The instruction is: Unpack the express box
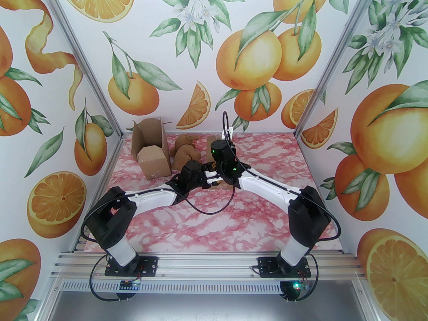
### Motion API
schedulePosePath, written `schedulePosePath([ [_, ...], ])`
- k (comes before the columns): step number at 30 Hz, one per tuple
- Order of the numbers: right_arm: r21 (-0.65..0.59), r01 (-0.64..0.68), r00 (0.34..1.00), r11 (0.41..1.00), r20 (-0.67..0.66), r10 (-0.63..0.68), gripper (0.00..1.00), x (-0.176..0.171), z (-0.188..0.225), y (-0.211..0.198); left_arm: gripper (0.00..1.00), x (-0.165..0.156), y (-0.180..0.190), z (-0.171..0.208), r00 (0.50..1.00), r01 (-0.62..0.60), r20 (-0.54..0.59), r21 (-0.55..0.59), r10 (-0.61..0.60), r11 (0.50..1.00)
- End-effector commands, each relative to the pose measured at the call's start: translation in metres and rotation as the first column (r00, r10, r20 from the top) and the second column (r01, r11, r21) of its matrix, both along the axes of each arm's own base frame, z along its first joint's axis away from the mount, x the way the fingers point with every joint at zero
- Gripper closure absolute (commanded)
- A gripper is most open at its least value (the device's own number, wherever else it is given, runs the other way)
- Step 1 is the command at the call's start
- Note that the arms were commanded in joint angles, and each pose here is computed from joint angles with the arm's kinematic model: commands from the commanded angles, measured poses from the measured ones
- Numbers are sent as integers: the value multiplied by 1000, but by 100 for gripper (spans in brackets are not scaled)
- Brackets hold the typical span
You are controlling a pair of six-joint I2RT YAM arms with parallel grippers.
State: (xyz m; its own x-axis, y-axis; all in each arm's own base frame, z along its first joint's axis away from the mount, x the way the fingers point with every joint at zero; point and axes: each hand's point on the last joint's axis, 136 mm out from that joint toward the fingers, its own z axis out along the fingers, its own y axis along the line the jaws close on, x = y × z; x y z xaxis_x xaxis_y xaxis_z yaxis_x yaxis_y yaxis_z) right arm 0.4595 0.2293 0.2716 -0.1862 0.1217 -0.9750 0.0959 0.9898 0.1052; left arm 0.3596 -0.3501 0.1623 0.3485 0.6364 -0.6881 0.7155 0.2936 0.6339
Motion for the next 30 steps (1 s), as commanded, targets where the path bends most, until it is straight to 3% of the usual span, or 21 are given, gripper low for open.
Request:
schedulePosePath([
  [1, 28, -7, 994, 1000, 106, 4, 100, 12, 28, -12, 44, -2, 11, -7, 1000, -1, -31, 8, 2, 1000],
  [15, 5, -118, 973, 993, 198, 114, 100, 56, 38, 13, 44, -13, 6, -8, 997, 57, -52, -1, -56, 998],
  [30, -56, -72, 986, 996, 144, 80, 100, 66, 20, 11, 44, -13, 7, -10, 997, 52, -60, 2, -52, 999],
])
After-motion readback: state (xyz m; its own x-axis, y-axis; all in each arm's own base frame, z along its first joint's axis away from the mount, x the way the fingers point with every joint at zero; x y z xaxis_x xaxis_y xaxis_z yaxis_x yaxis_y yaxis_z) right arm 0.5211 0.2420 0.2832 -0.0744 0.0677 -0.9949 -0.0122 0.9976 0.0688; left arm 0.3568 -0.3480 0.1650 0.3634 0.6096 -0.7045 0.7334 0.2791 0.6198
